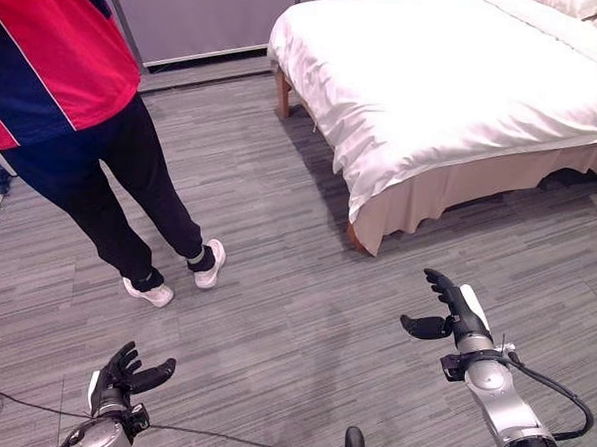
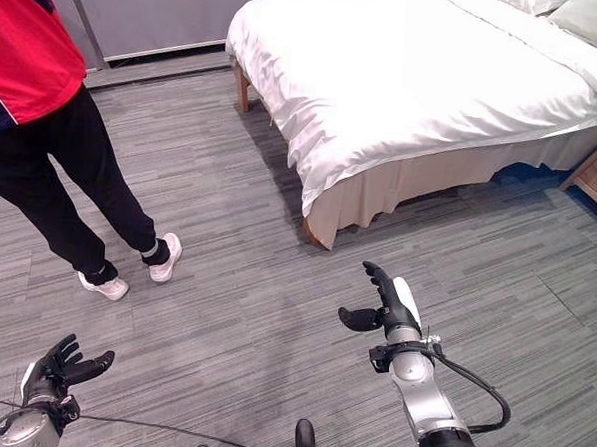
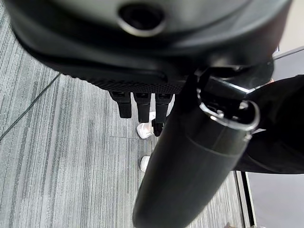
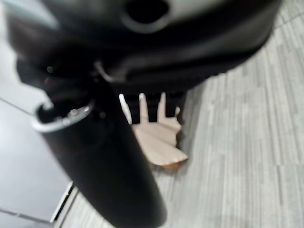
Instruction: Pick up bed clothes into laundry basket.
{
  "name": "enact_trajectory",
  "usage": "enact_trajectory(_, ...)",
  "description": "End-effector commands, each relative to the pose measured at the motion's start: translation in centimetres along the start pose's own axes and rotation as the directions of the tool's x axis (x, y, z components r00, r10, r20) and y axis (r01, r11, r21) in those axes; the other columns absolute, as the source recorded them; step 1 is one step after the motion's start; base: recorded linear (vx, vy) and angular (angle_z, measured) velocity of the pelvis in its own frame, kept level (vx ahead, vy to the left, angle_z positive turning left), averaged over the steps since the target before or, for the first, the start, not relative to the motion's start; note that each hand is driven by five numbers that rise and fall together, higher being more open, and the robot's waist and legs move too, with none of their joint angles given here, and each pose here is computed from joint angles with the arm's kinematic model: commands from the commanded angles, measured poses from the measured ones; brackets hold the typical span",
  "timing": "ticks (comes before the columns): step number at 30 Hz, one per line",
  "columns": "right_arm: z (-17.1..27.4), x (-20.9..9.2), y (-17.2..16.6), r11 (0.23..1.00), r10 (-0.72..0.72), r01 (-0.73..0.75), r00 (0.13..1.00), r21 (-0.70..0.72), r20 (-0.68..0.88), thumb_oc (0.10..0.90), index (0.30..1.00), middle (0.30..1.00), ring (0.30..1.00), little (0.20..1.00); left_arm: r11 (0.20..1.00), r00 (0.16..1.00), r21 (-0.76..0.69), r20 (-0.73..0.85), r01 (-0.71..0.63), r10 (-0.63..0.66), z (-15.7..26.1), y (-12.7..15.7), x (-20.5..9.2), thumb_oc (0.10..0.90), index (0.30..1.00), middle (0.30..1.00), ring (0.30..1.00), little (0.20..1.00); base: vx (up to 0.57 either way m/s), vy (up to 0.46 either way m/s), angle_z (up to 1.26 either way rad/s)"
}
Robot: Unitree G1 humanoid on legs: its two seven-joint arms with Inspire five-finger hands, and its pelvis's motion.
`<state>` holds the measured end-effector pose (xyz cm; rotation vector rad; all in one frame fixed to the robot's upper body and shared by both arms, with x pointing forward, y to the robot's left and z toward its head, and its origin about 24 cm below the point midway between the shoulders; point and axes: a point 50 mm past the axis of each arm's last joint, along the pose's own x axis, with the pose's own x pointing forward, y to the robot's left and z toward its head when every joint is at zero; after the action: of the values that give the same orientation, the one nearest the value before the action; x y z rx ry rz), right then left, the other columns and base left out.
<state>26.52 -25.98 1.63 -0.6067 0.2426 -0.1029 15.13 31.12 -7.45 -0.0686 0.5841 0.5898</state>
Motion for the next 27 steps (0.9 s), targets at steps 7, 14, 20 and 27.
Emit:
enact_trajectory(7, 4.7, 1.7, -0.9, 0.997, -0.066, 0.059, 0.978, 0.04, 0.197, 0.8, 0.9, 0.9, 0.9, 0.9, 0.997, 0.981, 0.067, 0.192, -0.032, 0.019, 5.4, 0.9, 1.5, 0.8, 0.9, 0.9, 0.9, 0.9, 0.0, 0.004, 0.0)
enact_trajectory(14, 1.4, 0.0, -4.3, 0.98, -0.194, 0.187, 0.975, 0.073, 0.104, 0.8, 0.9, 0.9, 0.9, 0.9, 0.998, 0.97, 0.06, 0.238, 0.025, -0.038, 6.2, 0.5, 1.0, 0.8, 0.9, 0.9, 0.9, 0.9, 0.02, 0.047, 0.1)
enact_trajectory(20, 0.3, -0.4, -5.0, 0.969, -0.245, 0.242, 0.967, 0.051, 0.073, 0.8, 0.9, 0.9, 0.9, 0.9, 0.985, 0.948, 0.163, 0.304, 0.051, -0.099, 7.4, -1.2, 0.6, 0.8, 0.9, 0.9, 0.9, 0.9, 0.01, 0.023, 0.28)
enact_trajectory(27, -0.8, -0.9, -4.9, 0.968, -0.25, 0.25, 0.968, 0.016, 0.03, 0.8, 0.9, 0.9, 0.9, 0.9, 0.98, 0.951, 0.153, 0.264, 0.127, -0.164, 5.8, -2.7, -0.1, 0.8, 0.9, 0.9, 0.9, 0.9, 0.01, 0.009, 0.08)
